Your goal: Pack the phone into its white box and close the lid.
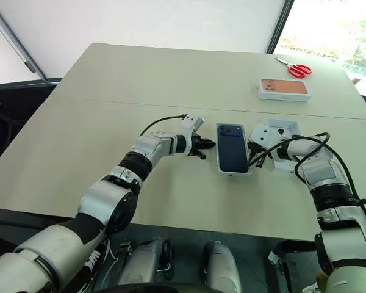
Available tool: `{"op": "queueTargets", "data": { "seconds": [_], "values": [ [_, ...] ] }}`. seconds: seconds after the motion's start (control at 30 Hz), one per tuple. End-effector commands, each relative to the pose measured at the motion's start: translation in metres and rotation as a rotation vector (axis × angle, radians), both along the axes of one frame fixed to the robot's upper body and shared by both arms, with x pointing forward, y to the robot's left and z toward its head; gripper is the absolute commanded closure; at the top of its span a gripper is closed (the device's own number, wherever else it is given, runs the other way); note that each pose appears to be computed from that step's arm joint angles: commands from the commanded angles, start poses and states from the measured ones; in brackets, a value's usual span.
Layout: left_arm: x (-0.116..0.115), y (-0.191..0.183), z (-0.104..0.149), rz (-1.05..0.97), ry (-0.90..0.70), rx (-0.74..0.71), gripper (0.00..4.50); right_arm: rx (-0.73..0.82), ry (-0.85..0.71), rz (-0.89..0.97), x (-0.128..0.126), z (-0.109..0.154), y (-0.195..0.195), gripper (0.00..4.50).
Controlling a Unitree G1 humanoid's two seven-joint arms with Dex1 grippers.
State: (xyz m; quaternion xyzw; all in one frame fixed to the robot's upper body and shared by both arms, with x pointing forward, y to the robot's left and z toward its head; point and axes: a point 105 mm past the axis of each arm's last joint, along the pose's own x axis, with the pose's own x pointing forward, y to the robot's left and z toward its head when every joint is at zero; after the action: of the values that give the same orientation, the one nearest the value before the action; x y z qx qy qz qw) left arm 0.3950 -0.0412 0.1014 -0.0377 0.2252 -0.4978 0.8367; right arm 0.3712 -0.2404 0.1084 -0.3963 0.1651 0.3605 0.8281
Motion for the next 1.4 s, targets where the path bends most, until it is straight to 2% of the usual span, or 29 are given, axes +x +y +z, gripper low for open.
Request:
{"op": "queueTargets", "data": {
  "seconds": [0.03,0.13,0.27,0.47,0.57,0.6,0.67,0.7,0.77,0.8,0.83,0.9,0.93,0.97,1.13,1.23,1.27,1.4],
  "values": [
    [-0.003,-0.004,0.021,-0.076,-0.056,-0.036,4.46,-0.031,0.000,-0.003,0.002,0.002,-0.004,4.48],
    [0.003,0.008,0.019,-0.041,-0.085,-0.013,4.46,-0.052,-0.010,0.002,0.004,0.005,-0.006,4.48],
    [0.018,0.040,0.036,0.062,-0.141,-0.062,4.46,-0.067,-0.027,-0.020,0.006,0.016,-0.015,4.48],
    [-0.008,0.078,0.059,-0.024,-0.234,-0.142,4.46,-0.064,0.017,-0.075,-0.006,0.011,-0.042,4.48],
    [-0.014,0.099,0.067,0.004,-0.277,-0.136,4.46,0.021,0.024,-0.085,-0.007,0.020,-0.039,4.48],
    [-0.015,0.104,0.069,0.013,-0.282,-0.140,4.23,0.052,0.037,-0.091,-0.008,0.022,-0.038,4.50],
    [-0.016,0.114,0.074,0.035,-0.303,-0.142,3.63,0.088,0.039,-0.095,-0.009,0.026,-0.037,3.97],
    [-0.017,0.118,0.077,0.037,-0.328,-0.140,3.13,0.141,0.048,-0.100,-0.008,0.030,-0.033,3.65],
    [-0.022,0.126,0.079,0.029,-0.334,-0.138,2.16,0.218,0.033,-0.098,-0.005,0.042,-0.023,2.69],
    [-0.025,0.128,0.079,0.020,-0.342,-0.135,1.52,0.260,0.030,-0.104,-0.003,0.048,-0.018,2.04],
    [-0.028,0.132,0.079,0.003,-0.348,-0.133,1.12,0.300,0.045,-0.104,-0.003,0.054,-0.013,1.62],
    [-0.032,0.139,0.078,-0.003,-0.390,-0.098,0.05,0.329,0.063,-0.094,-0.006,0.060,-0.005,0.53],
    [-0.035,0.142,0.081,-0.015,-0.405,-0.104,0.00,0.346,0.086,-0.121,-0.006,0.061,-0.006,0.09],
    [-0.037,0.143,0.083,-0.023,-0.414,-0.110,0.00,0.358,0.103,-0.145,-0.006,0.062,-0.007,0.03],
    [-0.053,0.158,0.088,-0.065,-0.479,-0.099,0.00,0.449,0.157,-0.397,0.008,0.080,-0.028,0.03],
    [-0.066,0.165,0.089,-0.118,-0.520,-0.087,0.00,0.435,0.260,-0.489,0.003,0.078,-0.033,0.03],
    [-0.070,0.167,0.091,-0.137,-0.541,-0.090,0.00,0.473,0.300,-0.522,0.002,0.077,-0.032,0.03],
    [-0.082,0.172,0.089,-0.183,-0.607,-0.077,0.00,0.421,0.396,-0.581,-0.010,0.062,-0.031,0.03]
  ]
}}
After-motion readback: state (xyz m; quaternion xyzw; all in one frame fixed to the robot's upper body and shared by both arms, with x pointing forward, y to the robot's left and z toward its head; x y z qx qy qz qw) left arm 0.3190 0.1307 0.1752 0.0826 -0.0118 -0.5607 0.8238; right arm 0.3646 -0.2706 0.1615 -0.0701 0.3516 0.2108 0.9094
